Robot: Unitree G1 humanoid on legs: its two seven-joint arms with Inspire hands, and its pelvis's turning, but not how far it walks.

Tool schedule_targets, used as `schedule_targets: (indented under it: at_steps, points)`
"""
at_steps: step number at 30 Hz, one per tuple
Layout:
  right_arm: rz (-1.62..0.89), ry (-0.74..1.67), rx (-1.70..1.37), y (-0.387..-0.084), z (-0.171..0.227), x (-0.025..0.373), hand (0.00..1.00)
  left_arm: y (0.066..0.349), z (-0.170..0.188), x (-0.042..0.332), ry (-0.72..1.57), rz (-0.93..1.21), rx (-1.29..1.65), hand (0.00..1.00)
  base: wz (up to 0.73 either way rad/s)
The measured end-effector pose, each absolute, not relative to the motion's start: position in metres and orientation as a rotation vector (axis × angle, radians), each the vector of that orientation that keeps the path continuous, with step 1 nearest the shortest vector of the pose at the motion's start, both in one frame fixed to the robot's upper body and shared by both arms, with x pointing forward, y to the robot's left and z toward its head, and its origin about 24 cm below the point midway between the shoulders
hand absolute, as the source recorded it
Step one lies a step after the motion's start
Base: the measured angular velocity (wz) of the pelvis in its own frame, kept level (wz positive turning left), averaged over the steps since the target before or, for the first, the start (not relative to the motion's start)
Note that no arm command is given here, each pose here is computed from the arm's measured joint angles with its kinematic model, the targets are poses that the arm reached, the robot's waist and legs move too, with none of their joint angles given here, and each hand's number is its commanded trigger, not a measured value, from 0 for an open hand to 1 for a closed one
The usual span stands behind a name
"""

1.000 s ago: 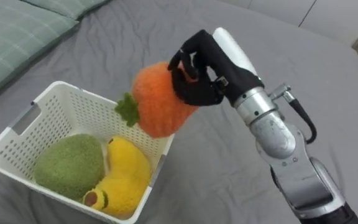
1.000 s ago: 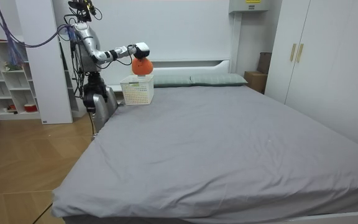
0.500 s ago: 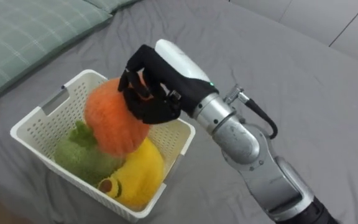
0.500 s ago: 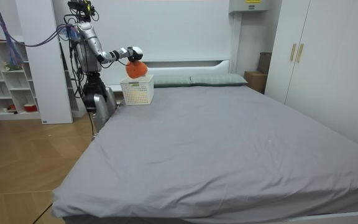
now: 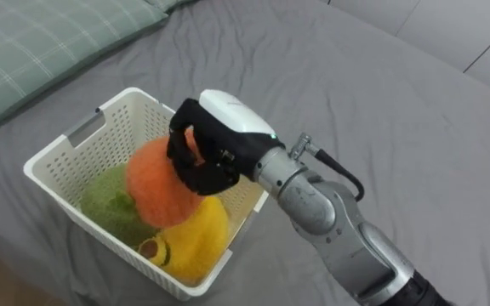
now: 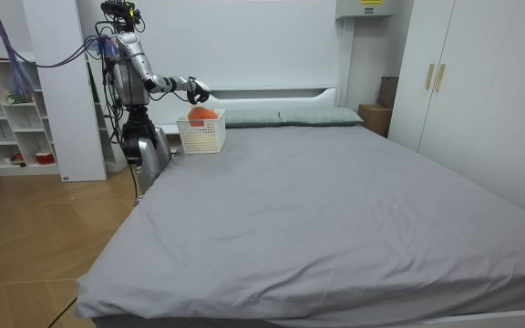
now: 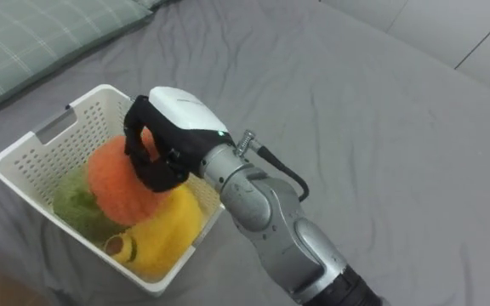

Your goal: Collect toys from the bed

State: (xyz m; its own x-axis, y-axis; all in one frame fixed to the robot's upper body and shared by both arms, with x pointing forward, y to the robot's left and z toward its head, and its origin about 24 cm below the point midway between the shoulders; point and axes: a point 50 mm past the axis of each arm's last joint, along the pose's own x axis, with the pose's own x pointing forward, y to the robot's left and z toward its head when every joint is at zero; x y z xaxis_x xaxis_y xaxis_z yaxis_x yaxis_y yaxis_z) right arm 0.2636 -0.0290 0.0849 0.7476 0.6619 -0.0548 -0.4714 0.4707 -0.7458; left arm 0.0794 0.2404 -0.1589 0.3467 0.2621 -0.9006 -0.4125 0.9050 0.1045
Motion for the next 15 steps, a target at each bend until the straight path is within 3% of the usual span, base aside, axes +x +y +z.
schedule_targets:
  at_steps: [15]
  points:
    - [0.699, -0.209, -0.841, -0.0356, 0.0748, 0.2659, 0.0, 0.2343, -0.1584, 0.0846, 1.121, 0.428, -0.154, 0.0, 0.0]
